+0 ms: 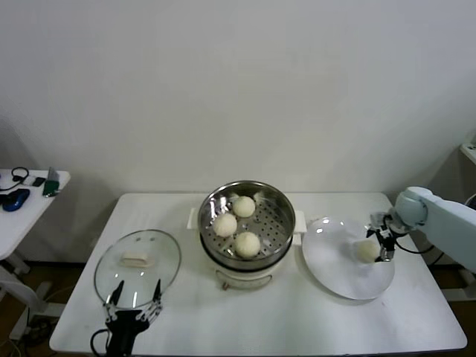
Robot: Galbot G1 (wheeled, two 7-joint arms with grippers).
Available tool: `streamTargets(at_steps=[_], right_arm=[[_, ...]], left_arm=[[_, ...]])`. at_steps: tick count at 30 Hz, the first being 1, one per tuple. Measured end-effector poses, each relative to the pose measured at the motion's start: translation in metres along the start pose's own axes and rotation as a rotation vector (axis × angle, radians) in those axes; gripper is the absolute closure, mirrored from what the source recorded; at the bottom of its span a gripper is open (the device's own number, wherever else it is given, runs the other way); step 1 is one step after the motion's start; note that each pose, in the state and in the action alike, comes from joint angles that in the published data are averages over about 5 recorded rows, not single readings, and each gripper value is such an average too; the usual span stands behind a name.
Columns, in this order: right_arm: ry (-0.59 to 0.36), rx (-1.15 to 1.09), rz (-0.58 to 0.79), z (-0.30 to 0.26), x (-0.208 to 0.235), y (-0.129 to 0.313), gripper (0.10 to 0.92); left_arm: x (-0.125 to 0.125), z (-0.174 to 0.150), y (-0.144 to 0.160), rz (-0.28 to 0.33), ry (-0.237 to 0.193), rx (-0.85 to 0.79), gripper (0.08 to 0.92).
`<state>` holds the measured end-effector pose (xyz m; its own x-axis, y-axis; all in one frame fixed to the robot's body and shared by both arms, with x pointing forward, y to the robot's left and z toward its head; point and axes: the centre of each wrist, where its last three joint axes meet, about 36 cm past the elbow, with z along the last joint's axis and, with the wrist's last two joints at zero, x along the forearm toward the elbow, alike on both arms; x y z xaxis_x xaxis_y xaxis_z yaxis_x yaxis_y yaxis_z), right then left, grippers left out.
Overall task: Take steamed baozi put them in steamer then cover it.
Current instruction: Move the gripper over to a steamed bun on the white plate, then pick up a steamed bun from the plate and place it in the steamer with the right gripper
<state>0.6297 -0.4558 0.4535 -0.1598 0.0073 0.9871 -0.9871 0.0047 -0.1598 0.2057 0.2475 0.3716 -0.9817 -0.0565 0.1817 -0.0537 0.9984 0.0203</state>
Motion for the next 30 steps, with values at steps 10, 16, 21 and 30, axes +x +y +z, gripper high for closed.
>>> streamTargets(at_steps=[10,16,21,30], right_arm=[[-0.023,-0.009,-0.001,-0.002,0.017,-0.004,0.369],[-0.051,0.032,0.032,-0.018,0.069,-0.024,0.377],[-0.107,0.084,0.082,-0.054,0.141,-0.047,0.377],[-0.250,0.205,0.152,-0.164,0.255,-0.061,0.377]], left_arm=[[-0.001,-0.001,0.001,-0.001,-0.007,-0.002,0.177],[-0.003,-0.003,-0.001,0.004,-0.012,0.003,0.177],[-0.004,-0.004,0.001,0.007,-0.016,0.005,0.177],[-0.008,-0.007,0.003,0.007,-0.026,0.011,0.177]])
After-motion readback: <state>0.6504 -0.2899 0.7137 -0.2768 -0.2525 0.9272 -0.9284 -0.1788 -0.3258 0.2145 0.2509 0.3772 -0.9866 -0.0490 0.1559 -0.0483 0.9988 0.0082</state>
